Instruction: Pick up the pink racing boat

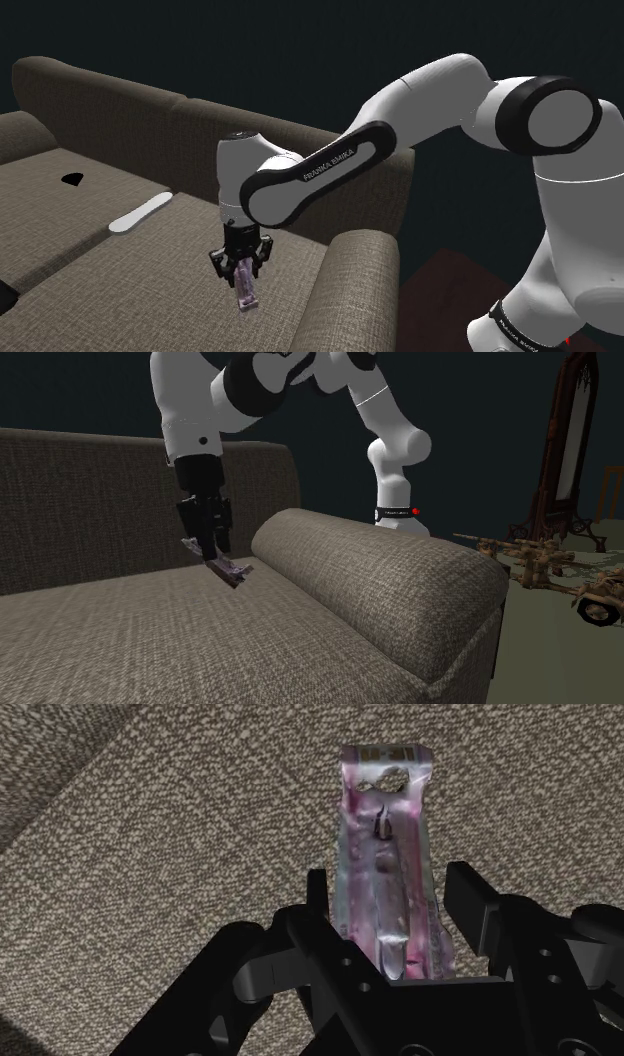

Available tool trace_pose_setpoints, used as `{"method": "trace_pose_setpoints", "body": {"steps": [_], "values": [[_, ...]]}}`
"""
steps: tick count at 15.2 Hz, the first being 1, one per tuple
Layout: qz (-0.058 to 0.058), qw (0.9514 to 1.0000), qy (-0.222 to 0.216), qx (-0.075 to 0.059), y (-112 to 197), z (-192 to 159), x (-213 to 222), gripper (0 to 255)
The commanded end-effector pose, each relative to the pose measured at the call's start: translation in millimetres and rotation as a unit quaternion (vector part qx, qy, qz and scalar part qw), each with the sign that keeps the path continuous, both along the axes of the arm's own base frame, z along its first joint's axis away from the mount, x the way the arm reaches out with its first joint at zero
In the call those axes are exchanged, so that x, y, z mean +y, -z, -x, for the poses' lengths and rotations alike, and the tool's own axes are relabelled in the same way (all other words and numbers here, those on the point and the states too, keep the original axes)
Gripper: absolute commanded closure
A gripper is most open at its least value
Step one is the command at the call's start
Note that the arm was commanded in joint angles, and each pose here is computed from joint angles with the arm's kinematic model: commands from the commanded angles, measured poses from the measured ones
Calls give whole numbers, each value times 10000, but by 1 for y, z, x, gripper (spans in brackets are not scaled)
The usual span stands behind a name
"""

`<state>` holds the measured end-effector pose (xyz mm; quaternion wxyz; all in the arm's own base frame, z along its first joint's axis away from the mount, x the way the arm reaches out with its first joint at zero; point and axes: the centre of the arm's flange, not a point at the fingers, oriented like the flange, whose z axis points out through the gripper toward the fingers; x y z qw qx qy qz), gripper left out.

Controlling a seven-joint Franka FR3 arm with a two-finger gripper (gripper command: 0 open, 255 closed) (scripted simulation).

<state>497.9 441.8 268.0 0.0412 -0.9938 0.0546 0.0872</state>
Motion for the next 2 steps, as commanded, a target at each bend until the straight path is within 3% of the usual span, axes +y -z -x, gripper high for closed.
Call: {"method": "trace_pose_setpoints", "body": {"steps": [1, 2], "values": [[1, 10000, 0, 2, -5, 1, 0, 255], [1, 10000, 0, 2, -5, 1, 0, 255]]}}
